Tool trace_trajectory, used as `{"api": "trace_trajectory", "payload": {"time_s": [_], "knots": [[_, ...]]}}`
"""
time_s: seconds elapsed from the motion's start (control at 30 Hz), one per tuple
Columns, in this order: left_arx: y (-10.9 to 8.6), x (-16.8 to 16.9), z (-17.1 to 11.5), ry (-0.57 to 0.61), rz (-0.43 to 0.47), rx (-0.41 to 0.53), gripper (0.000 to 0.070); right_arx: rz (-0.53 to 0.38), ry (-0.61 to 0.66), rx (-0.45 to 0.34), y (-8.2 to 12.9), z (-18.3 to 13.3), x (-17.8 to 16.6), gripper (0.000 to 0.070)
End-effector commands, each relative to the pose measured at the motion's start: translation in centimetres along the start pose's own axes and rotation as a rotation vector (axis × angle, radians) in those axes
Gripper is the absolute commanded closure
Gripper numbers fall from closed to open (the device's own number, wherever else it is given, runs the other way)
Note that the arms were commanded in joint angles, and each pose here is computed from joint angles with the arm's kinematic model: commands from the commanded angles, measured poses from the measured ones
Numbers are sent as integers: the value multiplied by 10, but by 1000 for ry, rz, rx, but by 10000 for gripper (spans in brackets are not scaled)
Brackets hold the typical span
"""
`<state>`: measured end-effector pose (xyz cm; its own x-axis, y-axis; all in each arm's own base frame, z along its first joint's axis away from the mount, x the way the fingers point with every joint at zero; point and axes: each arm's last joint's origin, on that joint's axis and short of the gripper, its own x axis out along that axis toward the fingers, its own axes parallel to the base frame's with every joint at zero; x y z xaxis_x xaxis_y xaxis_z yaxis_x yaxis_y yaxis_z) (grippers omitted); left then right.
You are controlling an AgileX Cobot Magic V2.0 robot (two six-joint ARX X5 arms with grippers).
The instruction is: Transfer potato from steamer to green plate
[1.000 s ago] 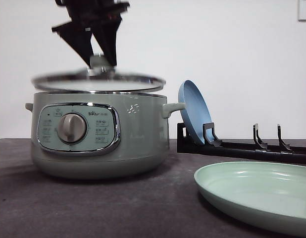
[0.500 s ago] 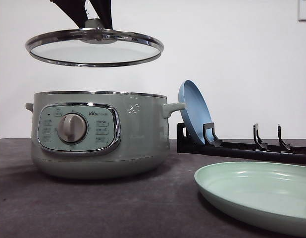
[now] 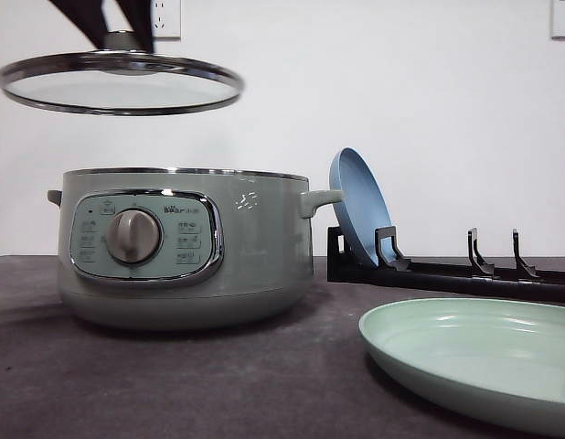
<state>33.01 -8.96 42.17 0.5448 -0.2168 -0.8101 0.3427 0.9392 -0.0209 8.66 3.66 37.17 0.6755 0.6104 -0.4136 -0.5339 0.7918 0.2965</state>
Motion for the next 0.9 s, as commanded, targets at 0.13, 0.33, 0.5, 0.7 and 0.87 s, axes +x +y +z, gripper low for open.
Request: {"api": "trace_trajectory", "payload": {"time_s": [0.13, 0.33, 0.5, 0.7, 0.87], "knots": [[32, -22, 2, -82, 66, -70, 685, -31, 1, -17, 1, 2, -2, 201], [62, -27, -4, -80, 123, -143, 685, -31, 3, -38, 0, 2, -2, 201], [79, -30, -8, -73, 154, -186, 685, -31, 3, -39, 0, 2, -2, 201], [89, -32, -12, -68, 173, -213, 685, -20, 44, -11, -2, 3, 7, 233], [92, -33, -13, -68, 179, -220, 684, 43, 164, 8, -7, 13, 39, 233]]}}
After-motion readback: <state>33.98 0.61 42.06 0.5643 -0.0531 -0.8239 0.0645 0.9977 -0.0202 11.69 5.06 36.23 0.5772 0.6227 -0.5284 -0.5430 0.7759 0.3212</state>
